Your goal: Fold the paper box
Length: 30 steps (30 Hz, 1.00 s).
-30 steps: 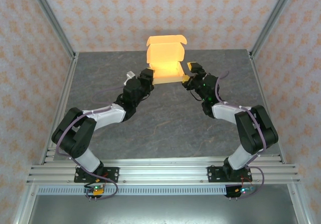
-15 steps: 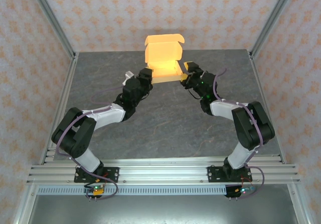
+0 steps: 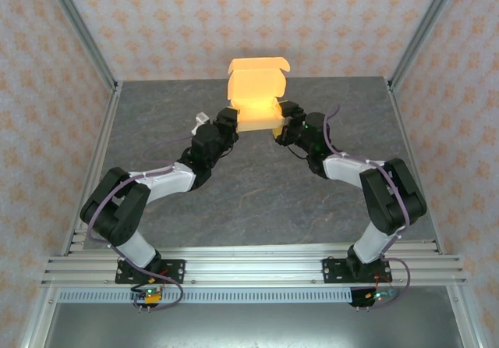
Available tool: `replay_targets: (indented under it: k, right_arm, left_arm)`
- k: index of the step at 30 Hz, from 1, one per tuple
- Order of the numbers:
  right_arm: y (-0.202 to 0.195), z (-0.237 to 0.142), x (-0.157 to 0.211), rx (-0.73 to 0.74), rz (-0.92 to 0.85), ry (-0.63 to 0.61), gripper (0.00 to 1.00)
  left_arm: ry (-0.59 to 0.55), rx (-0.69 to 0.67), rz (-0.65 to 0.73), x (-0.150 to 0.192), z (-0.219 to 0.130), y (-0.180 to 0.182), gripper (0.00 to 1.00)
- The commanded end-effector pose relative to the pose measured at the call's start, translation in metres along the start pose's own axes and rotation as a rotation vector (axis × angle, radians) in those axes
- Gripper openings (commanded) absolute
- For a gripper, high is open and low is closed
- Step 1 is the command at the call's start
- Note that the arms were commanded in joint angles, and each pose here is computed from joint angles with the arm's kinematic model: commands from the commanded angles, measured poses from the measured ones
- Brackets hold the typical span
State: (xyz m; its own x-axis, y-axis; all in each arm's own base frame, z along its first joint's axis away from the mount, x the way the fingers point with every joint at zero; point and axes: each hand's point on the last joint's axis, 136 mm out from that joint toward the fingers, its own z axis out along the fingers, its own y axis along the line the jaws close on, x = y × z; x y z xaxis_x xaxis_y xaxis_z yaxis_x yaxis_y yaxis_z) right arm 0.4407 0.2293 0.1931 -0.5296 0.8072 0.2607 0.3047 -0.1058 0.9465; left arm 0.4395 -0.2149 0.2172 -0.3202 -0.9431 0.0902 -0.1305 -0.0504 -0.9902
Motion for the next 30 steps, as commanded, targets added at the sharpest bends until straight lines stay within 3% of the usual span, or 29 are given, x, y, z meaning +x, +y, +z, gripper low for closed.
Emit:
replay_targets:
  k: [1, 16, 23, 30]
  right_arm:
    - [0.023, -0.006, 0.012, -0.027, -0.074, 0.030, 0.77]
    - [0.031, -0.004, -0.002, -0.153, 0.048, -0.024, 0.76]
    - [0.019, 0.004, -0.002, -0.137, 0.072, -0.011, 0.61]
    - [0.016, 0.002, -0.007, -0.139, 0.085, -0.037, 0.70]
  left_arm:
    - [0.019, 0.079, -0.017, 0.005, -0.008, -0.027, 0.27]
    - [0.030, 0.079, -0.022, 0.009, -0.009, -0.029, 0.27]
    - [0.027, 0.082, -0.026, 0.009, -0.008, -0.030, 0.27]
    - [0.028, 0.079, -0.027, 0.010, -0.009, -0.029, 0.27]
